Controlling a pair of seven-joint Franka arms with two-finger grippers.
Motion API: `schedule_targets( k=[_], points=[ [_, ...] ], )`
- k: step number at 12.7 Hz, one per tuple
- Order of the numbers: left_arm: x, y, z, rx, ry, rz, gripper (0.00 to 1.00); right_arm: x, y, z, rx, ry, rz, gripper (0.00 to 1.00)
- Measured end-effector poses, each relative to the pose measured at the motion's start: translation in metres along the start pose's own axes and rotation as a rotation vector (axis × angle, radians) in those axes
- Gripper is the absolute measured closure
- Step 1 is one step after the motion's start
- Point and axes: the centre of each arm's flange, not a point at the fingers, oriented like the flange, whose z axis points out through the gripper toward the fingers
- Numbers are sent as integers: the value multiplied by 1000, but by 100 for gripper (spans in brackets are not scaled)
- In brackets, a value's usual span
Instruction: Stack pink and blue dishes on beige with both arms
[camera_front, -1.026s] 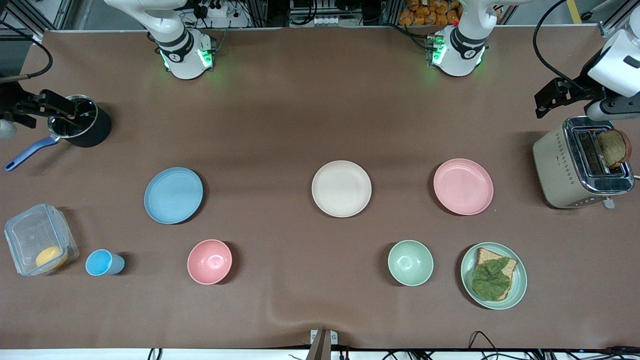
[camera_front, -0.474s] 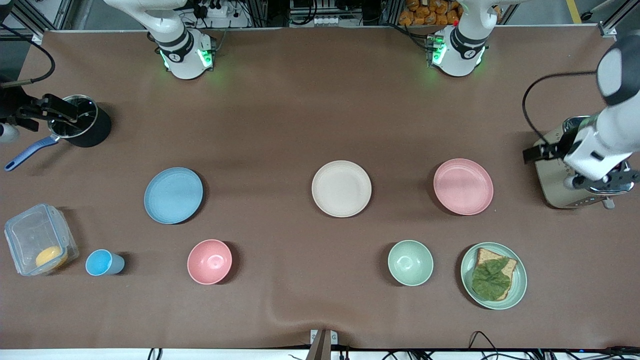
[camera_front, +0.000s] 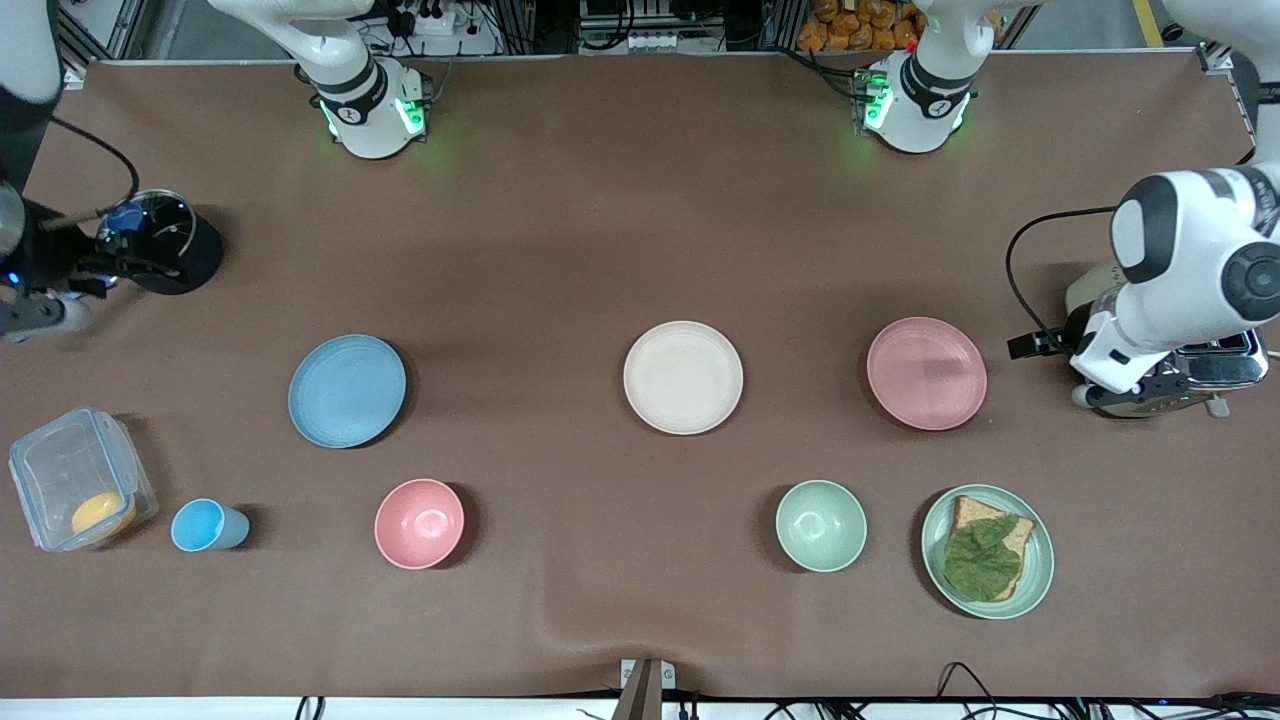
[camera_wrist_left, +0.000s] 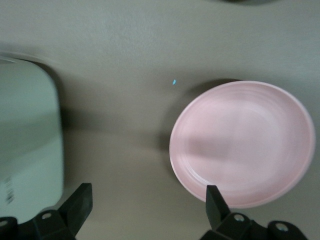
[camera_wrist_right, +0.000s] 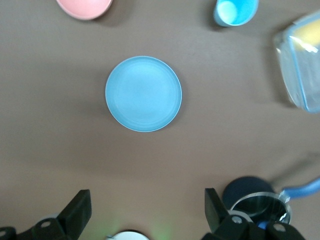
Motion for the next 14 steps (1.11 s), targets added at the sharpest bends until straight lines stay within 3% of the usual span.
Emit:
schedule_targets(
  k=[4,9,11,14],
  points=[
    [9,2,69,-36,1,-21,0,50,41,65,40,-26,-21,0],
    [15,6,106,-83,-6,-62,2,81,74,181,91,-143,17,0],
    [15,7,110,-87,-10,-67,7,81,75,229,85,-126,23,0],
    [15,7,111,-110,-15,-93,39,74,72,284,69,-84,38,0]
  ],
)
